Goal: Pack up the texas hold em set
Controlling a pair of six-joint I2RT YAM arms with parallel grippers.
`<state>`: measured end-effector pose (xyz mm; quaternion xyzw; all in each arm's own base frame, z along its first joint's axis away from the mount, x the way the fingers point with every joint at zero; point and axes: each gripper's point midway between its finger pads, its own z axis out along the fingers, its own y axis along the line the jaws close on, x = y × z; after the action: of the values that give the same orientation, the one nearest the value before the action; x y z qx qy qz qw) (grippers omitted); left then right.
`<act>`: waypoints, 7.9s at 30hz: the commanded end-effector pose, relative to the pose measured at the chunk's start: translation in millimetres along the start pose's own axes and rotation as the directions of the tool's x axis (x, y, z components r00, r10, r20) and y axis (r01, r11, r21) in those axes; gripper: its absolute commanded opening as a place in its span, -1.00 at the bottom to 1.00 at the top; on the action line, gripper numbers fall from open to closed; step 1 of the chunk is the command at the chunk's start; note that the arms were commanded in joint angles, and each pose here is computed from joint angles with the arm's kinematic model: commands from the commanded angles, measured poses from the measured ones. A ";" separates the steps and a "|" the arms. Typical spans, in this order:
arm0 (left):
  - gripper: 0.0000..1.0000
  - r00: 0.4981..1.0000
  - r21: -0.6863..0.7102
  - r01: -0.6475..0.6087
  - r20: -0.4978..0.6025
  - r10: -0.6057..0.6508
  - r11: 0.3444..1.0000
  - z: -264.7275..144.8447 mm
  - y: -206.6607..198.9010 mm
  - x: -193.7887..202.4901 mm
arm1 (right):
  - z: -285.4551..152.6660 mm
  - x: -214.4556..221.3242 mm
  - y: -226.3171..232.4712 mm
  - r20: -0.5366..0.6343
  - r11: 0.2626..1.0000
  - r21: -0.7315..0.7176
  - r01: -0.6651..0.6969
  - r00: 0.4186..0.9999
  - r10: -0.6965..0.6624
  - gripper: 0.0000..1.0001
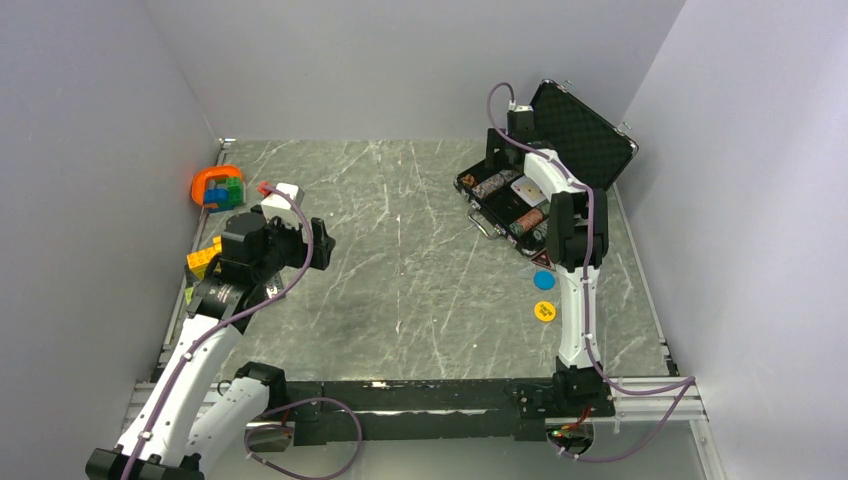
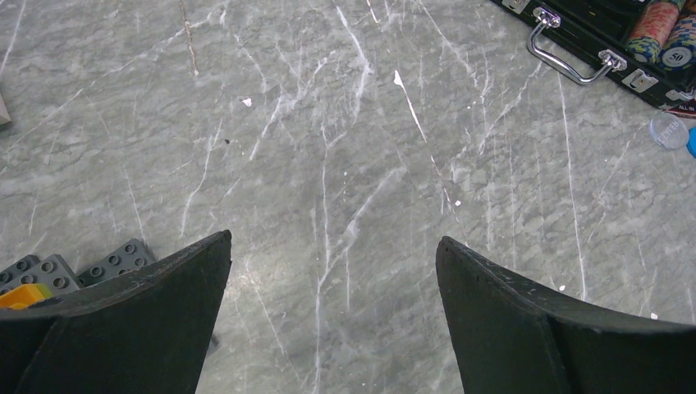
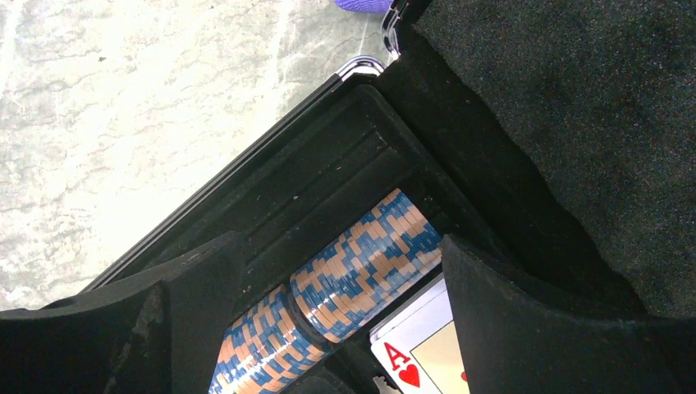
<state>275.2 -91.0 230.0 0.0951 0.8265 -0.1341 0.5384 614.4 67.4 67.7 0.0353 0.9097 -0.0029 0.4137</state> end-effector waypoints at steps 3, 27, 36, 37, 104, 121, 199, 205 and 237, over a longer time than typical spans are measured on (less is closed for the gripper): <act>0.97 0.999 0.009 -0.010 0.048 0.009 1.000 -4.0 -3.0 -15.8 | 4.4 -15.2 -3.2 0.026 0.999 -0.023 0.047 0.999 -0.046 0.87; 0.97 0.999 0.010 -0.010 0.051 0.010 1.000 -4.4 -3.4 -16.6 | -11.3 9.6 44.5 -0.034 0.936 -0.332 0.120 0.990 -0.139 0.86; 0.97 0.999 0.008 -0.011 0.049 0.011 1.000 -4.1 -2.8 -16.2 | -26.3 -10.2 32.4 0.008 0.957 -0.257 0.132 0.991 -0.135 0.99; 0.97 0.999 0.009 -0.012 0.049 0.011 1.000 -4.0 -3.1 -16.0 | -31.2 -15.1 31.4 0.020 0.959 -0.251 0.134 0.991 -0.133 0.99; 0.97 0.997 0.036 -0.022 0.071 0.020 0.999 -10.8 -11.9 -20.5 | -190.2 152.8 -134.0 -0.249 0.930 0.304 -0.207 0.925 0.287 0.30; 0.97 0.998 0.034 -0.021 0.065 0.019 0.999 -9.8 -11.4 -19.3 | -200.2 157.6 -140.3 -0.255 0.916 0.349 -0.198 0.920 0.296 -0.81; 0.97 1.000 0.037 -0.021 0.023 0.020 0.999 -0.5 -10.9 -11.6 | -23.7 -49.9 41.0 0.145 0.813 0.342 0.471 0.829 -0.541 -0.35; 0.97 1.000 0.037 -0.020 0.023 0.020 0.999 -0.4 -10.9 -11.5 | -42.1 -65.9 41.6 0.199 0.870 0.266 0.416 0.859 -0.472 0.36; 0.97 1.000 0.036 -0.021 0.024 0.021 0.999 -0.8 -10.6 -11.8 | -12.2 -40.8 34.3 0.098 0.917 -0.387 0.097 0.993 -0.063 0.94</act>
<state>271.8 -97.9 224.4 0.1063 0.8317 -0.1397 0.5268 621.2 93.3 89.8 -0.0795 0.8859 0.1478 0.4324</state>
